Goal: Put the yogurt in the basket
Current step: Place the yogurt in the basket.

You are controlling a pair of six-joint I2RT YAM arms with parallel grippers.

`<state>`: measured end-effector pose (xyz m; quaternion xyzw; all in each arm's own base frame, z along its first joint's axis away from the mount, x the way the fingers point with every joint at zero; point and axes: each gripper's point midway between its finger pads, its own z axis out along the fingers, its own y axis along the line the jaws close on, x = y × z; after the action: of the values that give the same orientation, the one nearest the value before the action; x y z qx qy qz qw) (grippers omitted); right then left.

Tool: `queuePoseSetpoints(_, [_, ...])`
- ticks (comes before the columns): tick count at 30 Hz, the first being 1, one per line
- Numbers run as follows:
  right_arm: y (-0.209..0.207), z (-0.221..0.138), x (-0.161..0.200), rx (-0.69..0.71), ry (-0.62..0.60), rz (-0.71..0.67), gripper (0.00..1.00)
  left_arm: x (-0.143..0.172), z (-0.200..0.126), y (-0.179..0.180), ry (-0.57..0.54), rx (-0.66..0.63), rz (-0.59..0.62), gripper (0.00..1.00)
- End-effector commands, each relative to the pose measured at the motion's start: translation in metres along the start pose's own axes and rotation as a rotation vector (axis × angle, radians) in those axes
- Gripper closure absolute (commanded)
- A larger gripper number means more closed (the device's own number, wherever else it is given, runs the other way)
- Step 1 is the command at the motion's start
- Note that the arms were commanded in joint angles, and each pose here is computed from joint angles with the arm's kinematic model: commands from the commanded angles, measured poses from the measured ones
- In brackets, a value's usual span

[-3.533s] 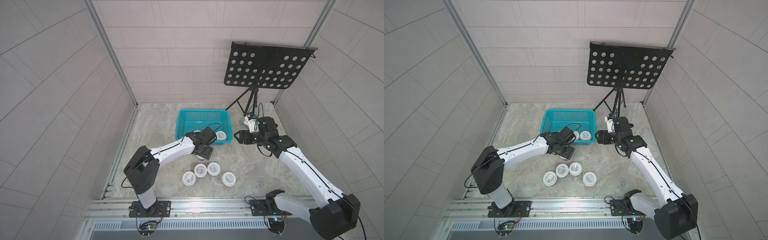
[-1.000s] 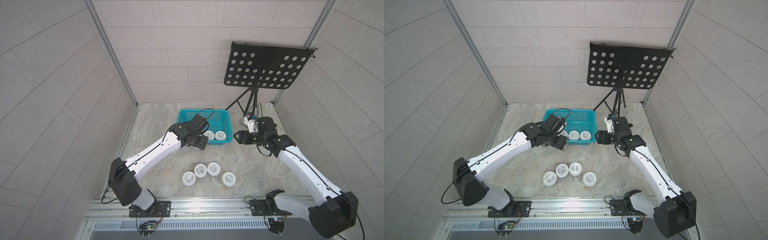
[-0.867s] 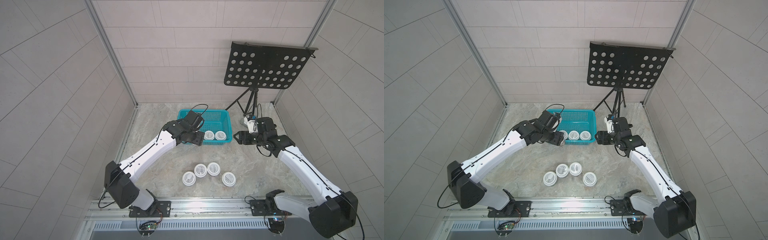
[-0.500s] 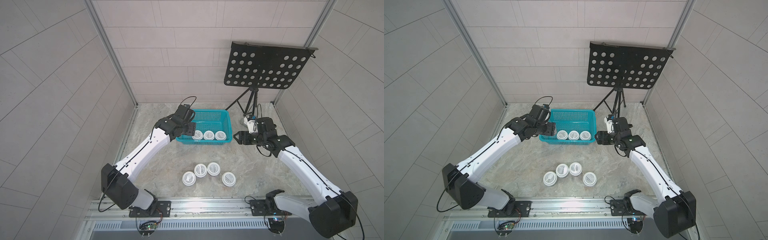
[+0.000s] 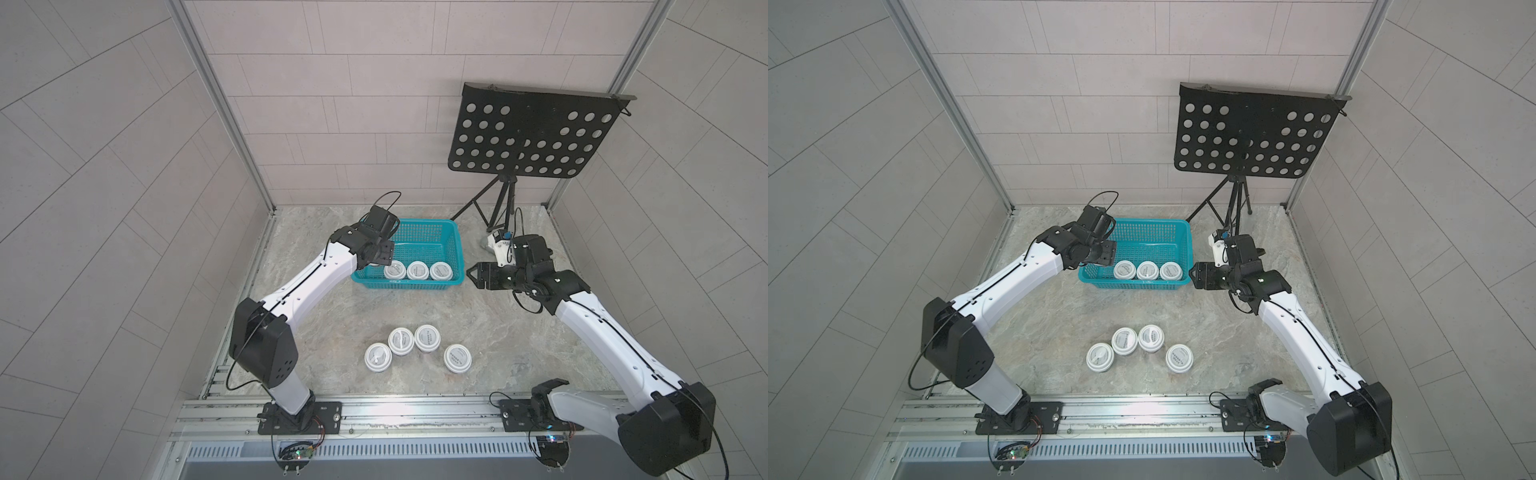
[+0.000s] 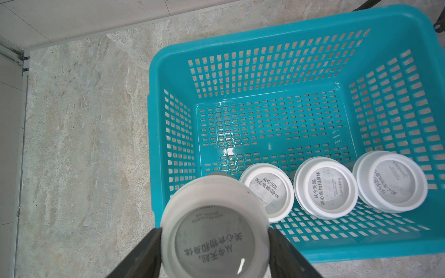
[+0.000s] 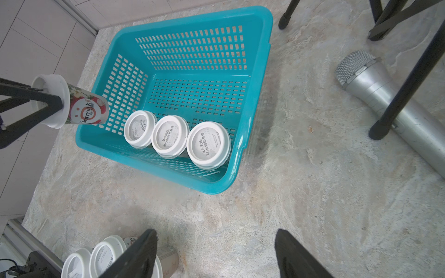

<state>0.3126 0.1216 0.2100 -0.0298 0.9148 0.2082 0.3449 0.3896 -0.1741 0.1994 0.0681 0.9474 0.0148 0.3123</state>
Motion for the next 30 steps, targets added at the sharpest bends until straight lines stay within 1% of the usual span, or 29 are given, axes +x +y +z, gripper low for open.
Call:
queuePoseSetpoints(1, [-0.002, 0.001, 0.002, 0.001, 0.000, 0.000, 0.19, -0.004, 0.005, 0.009, 0.011, -0.038, -0.017, 0.28])
queuePoseSetpoints(12, [-0.002, 0.002, 0.003, -0.001, 0.006, 0.000, 0.19, 0.012, 0.038, 0.008, 0.134, -0.033, -0.010, 0.29])
queuePoseSetpoints(17, [-0.002, 0.003, 0.003, -0.002, 0.009, -0.001, 0.19, 0.019, 0.049, 0.010, 0.168, -0.049, -0.008, 0.29])
queuePoseSetpoints(30, [-0.003, 0.005, 0.006, 0.001, 0.016, -0.001, 0.19, 0.037, 0.068, 0.004, 0.240, -0.040, -0.003, 0.29])
